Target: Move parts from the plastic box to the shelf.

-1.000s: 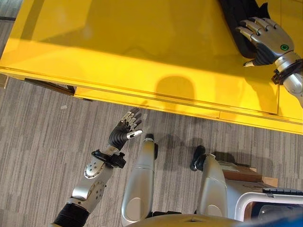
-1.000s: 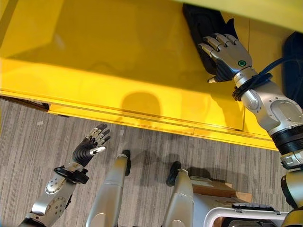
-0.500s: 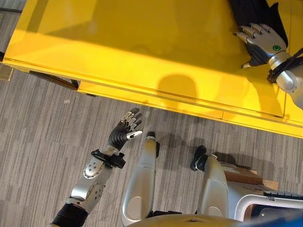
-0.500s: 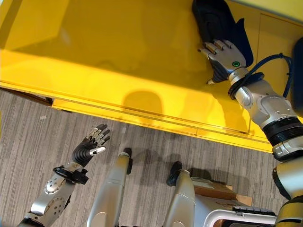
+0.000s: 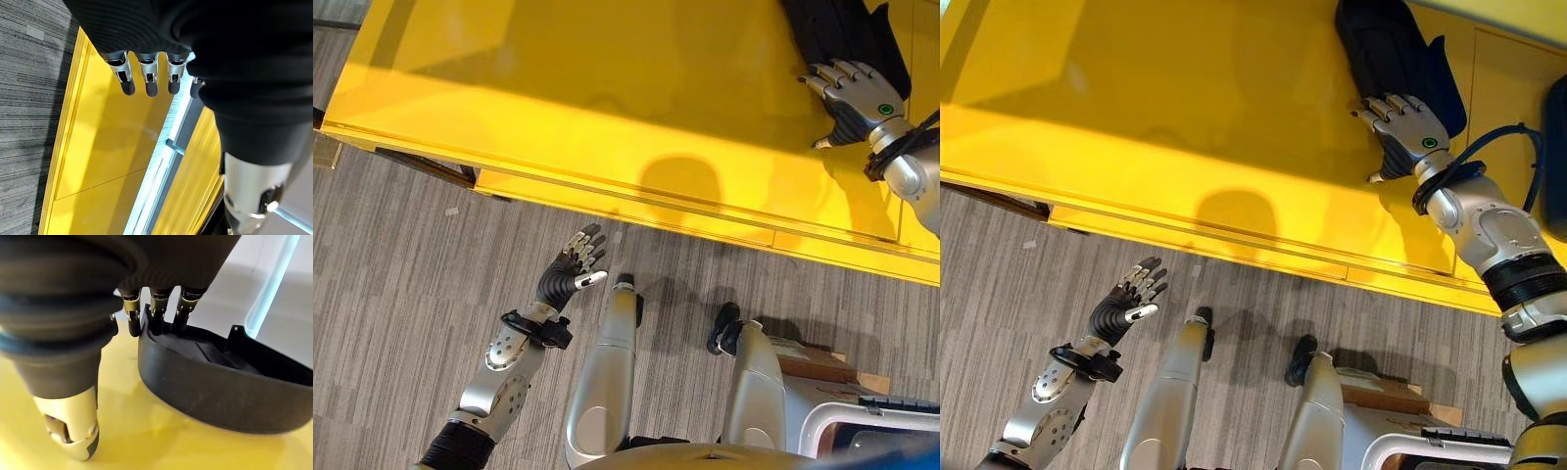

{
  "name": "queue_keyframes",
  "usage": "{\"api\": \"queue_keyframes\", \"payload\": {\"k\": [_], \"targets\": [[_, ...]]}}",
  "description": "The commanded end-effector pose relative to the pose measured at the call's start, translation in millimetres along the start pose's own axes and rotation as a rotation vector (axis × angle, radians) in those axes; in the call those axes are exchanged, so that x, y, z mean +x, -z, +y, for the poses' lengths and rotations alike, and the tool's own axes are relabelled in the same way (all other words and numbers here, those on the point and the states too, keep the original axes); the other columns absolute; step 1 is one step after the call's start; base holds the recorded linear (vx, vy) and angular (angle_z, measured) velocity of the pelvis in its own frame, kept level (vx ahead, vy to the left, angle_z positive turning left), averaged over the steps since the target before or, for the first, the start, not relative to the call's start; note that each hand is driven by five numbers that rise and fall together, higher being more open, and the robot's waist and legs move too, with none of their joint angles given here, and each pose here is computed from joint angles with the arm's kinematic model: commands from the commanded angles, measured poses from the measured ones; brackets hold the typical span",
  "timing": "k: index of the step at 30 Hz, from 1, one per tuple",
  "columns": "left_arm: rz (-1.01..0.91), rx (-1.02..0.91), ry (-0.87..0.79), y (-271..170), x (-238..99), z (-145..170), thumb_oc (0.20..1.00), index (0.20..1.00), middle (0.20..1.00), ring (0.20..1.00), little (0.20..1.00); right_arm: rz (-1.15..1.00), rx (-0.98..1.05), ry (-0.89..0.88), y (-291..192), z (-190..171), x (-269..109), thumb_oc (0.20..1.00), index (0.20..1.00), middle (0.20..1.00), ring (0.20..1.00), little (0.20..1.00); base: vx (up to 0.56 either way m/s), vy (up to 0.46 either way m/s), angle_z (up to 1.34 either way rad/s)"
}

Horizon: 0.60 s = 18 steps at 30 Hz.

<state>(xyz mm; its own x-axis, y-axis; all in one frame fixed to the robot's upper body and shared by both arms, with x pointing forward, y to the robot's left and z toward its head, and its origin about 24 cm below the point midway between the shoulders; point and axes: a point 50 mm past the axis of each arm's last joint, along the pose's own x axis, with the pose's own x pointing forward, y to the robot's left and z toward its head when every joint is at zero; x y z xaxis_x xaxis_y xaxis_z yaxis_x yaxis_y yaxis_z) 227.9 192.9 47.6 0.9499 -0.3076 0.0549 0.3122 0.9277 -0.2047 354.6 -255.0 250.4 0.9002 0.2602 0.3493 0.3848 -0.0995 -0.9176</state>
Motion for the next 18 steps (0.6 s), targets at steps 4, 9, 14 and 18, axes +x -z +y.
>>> {"api": "queue_keyframes", "payload": {"k": [4,9,14,18], "targets": [[-0.079,0.0,0.062,-11.6,-1.9,-14.1,1.0,1.0,1.0,1.0,1.0,0.099,0.156,-0.041,11.8,27.5,-19.7,1.0,1.0,1.0,1.0,1.0,0.0,0.007,-0.05],[-0.093,-0.013,0.036,-11.6,0.5,-14.1,1.0,1.0,1.0,1.0,1.0,0.266,0.557,-0.025,3.2,75.5,-43.6,1.0,1.0,1.0,1.0,1.0,0.0,0.005,-0.03],[-0.086,-0.022,0.016,-9.8,0.3,-12.9,1.0,1.0,1.0,1.0,1.0,0.362,0.847,-0.002,-9.9,102.1,-54.3,1.0,1.0,1.0,1.0,1.0,0.0,0.0,-0.01],[-0.087,-0.022,0.005,-10.9,0.0,-11.4,1.0,1.0,1.0,1.0,1.0,0.352,1.064,0.007,-31.3,112.7,-56.4,1.0,1.0,1.0,1.0,1.0,0.0,0.0,0.0]]}}
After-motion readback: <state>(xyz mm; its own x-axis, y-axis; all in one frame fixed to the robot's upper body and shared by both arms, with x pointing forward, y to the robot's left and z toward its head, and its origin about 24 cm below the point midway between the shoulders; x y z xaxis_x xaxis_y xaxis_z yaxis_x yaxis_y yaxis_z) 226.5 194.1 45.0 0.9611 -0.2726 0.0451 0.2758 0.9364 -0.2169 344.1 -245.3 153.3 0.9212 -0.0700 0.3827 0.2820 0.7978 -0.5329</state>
